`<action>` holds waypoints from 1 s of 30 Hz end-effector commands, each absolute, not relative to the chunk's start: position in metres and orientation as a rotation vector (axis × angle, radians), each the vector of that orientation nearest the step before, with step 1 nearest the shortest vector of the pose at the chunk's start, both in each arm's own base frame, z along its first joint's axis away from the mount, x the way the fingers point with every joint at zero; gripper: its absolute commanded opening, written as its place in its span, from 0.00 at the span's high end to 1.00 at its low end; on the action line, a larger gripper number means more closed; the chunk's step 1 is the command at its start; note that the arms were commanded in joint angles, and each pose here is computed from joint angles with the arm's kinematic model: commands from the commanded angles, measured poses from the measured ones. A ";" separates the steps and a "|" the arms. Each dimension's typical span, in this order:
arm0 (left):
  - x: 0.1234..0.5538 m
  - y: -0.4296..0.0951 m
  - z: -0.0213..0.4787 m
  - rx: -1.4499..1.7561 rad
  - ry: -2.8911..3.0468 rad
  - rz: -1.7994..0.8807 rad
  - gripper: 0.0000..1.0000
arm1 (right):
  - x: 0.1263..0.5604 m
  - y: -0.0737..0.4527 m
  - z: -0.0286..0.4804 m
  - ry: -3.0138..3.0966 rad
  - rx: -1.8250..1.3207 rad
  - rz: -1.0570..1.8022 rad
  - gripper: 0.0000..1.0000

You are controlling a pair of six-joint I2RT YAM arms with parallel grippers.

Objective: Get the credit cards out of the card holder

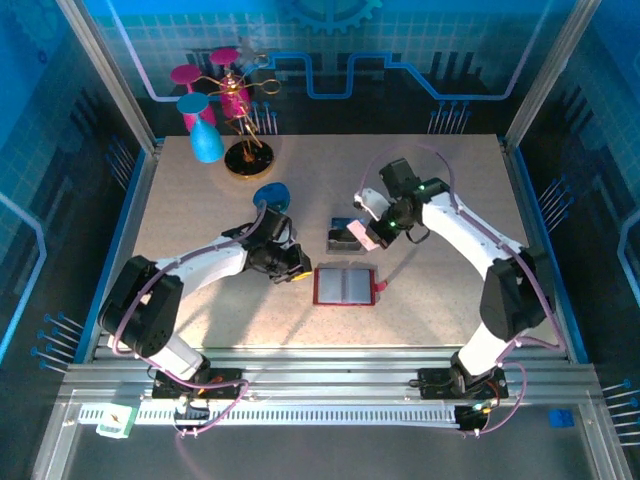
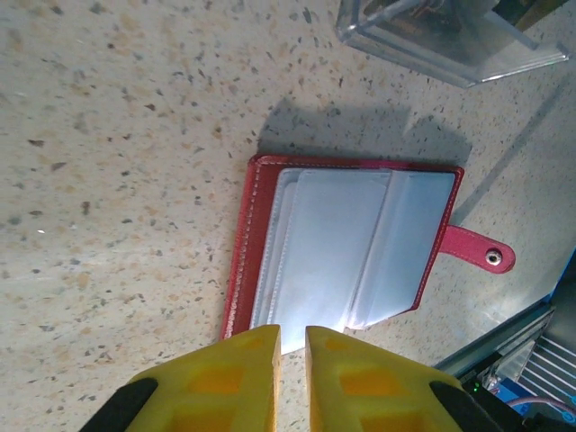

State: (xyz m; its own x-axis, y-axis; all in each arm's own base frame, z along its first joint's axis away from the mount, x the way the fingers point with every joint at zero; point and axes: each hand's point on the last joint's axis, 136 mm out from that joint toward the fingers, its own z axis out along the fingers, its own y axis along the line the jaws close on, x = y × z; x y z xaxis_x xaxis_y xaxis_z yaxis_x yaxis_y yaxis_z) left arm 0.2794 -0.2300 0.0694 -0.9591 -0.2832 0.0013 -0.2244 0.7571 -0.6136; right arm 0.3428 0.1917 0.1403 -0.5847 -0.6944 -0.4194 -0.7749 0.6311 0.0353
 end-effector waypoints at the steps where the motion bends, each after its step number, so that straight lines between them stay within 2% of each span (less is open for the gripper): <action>1: 0.282 -0.222 0.073 -0.459 2.826 -0.976 0.84 | 0.355 0.186 0.140 2.387 -1.476 0.108 1.00; 8: 0.284 -0.213 0.076 -0.486 2.808 -0.984 0.84 | 0.388 0.191 0.150 2.287 -1.712 -0.044 1.00; 30: 0.295 -0.208 0.072 -0.552 2.809 -1.005 0.84 | 0.422 0.227 0.132 2.195 -1.998 0.059 1.00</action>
State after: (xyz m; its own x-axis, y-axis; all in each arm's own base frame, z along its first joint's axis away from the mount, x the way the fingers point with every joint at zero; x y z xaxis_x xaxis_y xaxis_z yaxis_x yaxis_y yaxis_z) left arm 0.2915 -0.2064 0.0714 -0.9295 -0.3689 0.0060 -0.2917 0.7250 -0.6239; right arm 0.4317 0.2202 0.1355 -0.1320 -0.9762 -0.1722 -0.9803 0.1543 -0.1236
